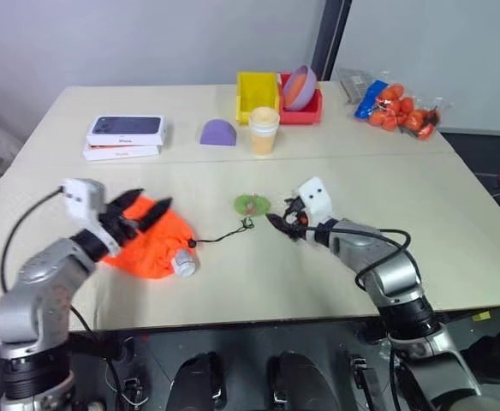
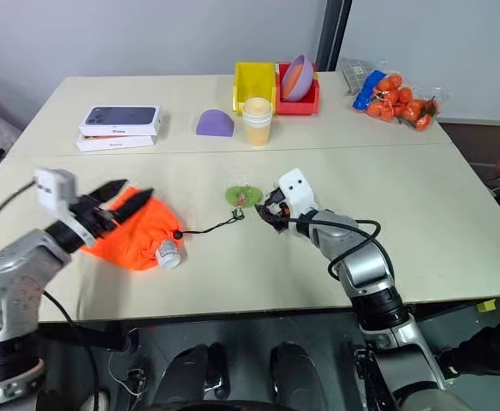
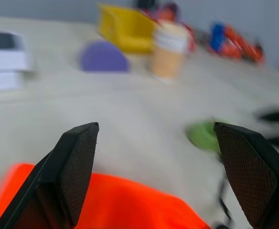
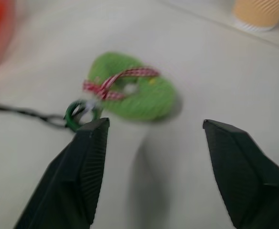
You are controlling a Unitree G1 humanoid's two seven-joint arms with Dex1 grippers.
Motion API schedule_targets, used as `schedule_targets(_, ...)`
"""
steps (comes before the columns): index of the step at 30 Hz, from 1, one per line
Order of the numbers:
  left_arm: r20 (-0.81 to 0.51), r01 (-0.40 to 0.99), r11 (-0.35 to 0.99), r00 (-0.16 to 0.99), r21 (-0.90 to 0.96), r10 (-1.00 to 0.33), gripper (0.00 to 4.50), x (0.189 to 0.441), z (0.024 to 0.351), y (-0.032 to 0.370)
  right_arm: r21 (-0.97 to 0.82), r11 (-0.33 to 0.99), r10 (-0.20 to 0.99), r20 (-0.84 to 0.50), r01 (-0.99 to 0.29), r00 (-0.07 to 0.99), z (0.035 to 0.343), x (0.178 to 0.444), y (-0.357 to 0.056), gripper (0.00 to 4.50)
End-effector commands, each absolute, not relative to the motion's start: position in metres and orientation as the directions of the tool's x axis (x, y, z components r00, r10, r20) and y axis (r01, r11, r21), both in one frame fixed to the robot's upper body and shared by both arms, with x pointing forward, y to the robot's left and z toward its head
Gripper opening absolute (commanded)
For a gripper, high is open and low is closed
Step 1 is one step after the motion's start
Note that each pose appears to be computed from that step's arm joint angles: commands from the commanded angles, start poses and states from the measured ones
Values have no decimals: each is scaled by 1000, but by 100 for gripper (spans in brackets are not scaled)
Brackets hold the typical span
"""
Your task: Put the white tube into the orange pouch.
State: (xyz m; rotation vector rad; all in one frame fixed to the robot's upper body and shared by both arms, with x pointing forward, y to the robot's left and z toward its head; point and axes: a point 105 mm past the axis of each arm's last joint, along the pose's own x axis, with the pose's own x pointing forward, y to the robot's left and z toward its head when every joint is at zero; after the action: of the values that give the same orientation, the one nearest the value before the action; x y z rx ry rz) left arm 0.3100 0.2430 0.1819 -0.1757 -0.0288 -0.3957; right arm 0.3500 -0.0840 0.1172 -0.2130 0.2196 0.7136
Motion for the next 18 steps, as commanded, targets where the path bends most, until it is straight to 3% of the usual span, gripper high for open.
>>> schedule_targets(1,59,316,942,949,-116,-311,408,306,184,266,-121,589,776,-189,-799,601,138,323,-50,136)
schedule_targets(3,34,312,947,950,-76,-310,408,304,177,270,-113,525,824,-183,-844,537,139,312,-38,29)
schedule_targets(4,24,309,949,951,-67,-308,408,303,174,271,-112,499,840,-182,-859,512,140,309,-33,5)
schedule_targets(8,-28,294,955,955,-36,-295,408,299,158,278,-92,276,927,-237,-957,290,134,282,0,5)
schedule_targets(13,-59,298,954,953,-14,-299,408,297,148,282,-72,76,944,-316,-995,95,127,274,30,5)
schedule_targets(18,-52,313,950,948,-7,-313,408,293,149,280,-30,76,935,-346,-997,81,110,280,54,5)
